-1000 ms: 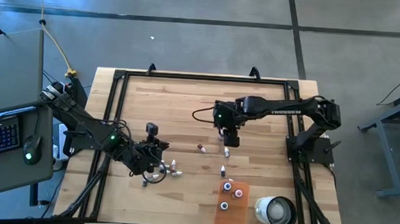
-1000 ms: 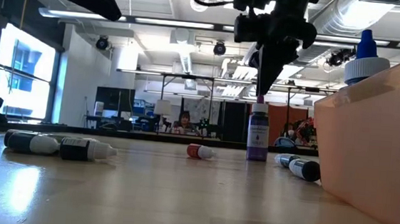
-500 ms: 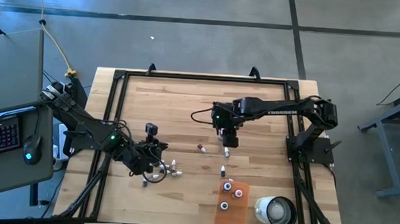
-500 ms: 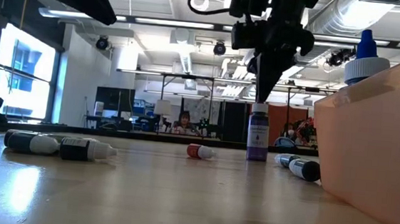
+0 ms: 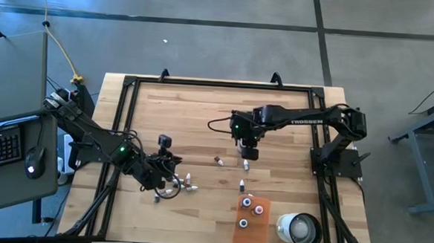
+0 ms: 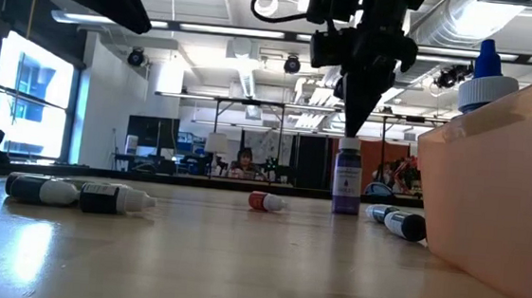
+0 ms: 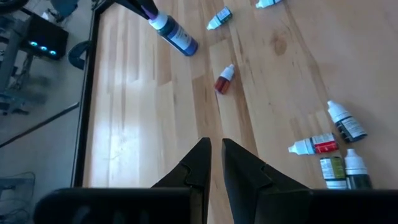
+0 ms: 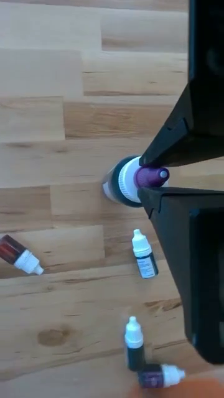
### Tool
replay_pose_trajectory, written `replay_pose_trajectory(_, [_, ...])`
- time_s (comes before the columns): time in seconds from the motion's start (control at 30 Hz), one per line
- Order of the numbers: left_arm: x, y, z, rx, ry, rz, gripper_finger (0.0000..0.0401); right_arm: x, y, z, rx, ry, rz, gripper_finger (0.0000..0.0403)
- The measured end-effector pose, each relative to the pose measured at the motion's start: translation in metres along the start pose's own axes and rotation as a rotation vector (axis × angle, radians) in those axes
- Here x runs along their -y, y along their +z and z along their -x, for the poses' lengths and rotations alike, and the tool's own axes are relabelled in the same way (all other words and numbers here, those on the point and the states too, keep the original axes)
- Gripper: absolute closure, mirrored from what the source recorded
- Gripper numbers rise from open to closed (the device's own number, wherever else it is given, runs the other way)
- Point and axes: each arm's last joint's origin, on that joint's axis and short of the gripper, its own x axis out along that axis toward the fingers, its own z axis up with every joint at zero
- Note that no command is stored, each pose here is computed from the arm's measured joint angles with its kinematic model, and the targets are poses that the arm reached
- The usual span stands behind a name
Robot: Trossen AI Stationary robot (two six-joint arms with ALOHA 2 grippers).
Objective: Pick & Place food coloring
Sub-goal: Put the large purple food coloring bottle into the orange bin
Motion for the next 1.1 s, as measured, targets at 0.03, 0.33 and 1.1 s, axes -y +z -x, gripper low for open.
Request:
replay_pose_trajectory(0.03, [0.0,0.0,0.0,0.0,-0.003,0.0,0.0364,0.0,0.0,0.0,0.0,0.0,-0.021,0.036])
replay_pose_trajectory(0.33, [0.0,0.0,0.0,0.0,-0.003,-0.032,0.0364,-0.001,0.0,0.002,-0.004,0.009,-0.237,0.0371])
replay_pose_trajectory(1.1, [0.001,0.005,0.0,0.04,-0.016,-0.074,0.0364,-0.134,-0.013,0.156,-0.116,0.251,-0.266,0.0371])
